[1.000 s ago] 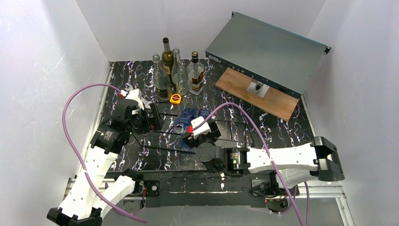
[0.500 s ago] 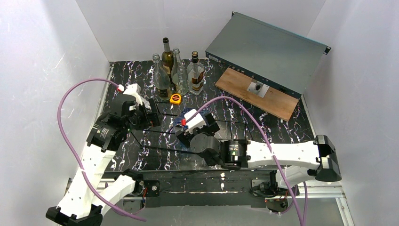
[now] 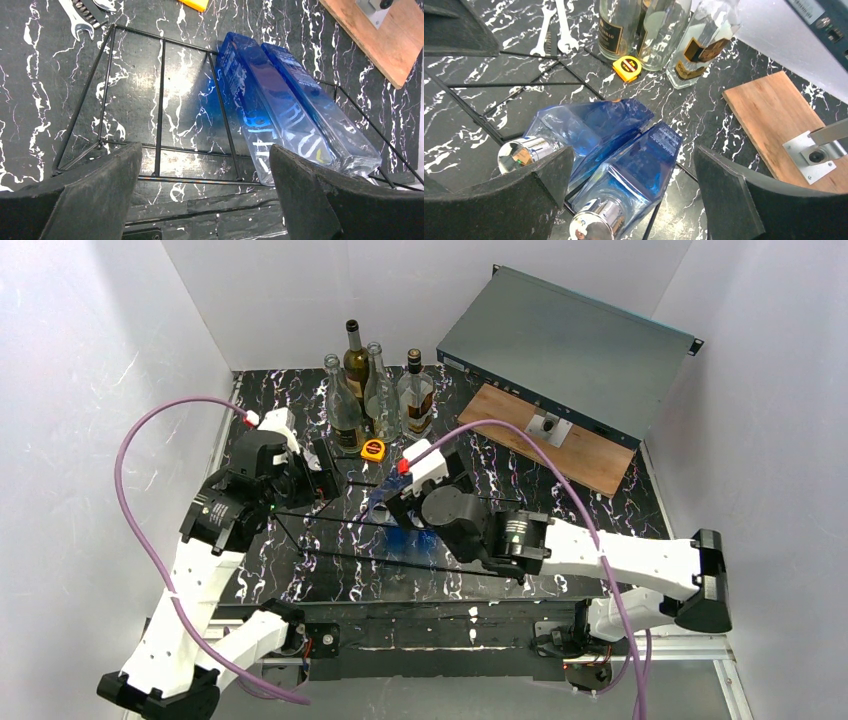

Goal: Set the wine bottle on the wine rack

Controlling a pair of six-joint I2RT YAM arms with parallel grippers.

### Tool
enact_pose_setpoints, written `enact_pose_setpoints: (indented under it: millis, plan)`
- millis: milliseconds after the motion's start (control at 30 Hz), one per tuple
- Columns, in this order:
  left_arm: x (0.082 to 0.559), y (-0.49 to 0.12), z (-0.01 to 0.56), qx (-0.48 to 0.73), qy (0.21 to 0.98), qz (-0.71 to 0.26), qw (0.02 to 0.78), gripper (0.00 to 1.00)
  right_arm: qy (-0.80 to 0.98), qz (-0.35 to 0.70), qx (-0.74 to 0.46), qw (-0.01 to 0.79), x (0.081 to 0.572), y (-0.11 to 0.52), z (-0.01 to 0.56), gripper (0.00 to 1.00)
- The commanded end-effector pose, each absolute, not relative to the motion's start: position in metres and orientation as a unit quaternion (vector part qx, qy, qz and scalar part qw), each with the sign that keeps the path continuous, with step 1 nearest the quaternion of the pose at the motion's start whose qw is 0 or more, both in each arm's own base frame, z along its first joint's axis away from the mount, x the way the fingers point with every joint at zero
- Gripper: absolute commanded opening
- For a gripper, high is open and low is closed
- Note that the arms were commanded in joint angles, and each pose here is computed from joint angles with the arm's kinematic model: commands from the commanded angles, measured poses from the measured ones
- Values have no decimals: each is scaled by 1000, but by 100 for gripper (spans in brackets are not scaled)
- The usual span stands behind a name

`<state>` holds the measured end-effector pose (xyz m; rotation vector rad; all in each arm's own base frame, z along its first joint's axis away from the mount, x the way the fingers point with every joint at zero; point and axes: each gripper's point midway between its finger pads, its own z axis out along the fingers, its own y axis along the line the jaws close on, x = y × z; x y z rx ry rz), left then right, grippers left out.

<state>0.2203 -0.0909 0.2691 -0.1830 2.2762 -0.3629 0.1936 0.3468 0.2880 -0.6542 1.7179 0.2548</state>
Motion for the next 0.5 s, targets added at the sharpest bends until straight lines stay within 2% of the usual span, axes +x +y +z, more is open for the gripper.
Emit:
enact_pose_setpoints:
  millis: [0,200,467]
  plan:
    - [224,-86,290,-88,891,-136,424,98,712,152,-269,631,193,335,350,98]
    - [239,-86,310,-90,881,-131,446,98,696,135,-273,651,201,308,368,98]
    - [281,-82,335,-94,857,-96,498,98,714,111,-257,641,228,266,351,98]
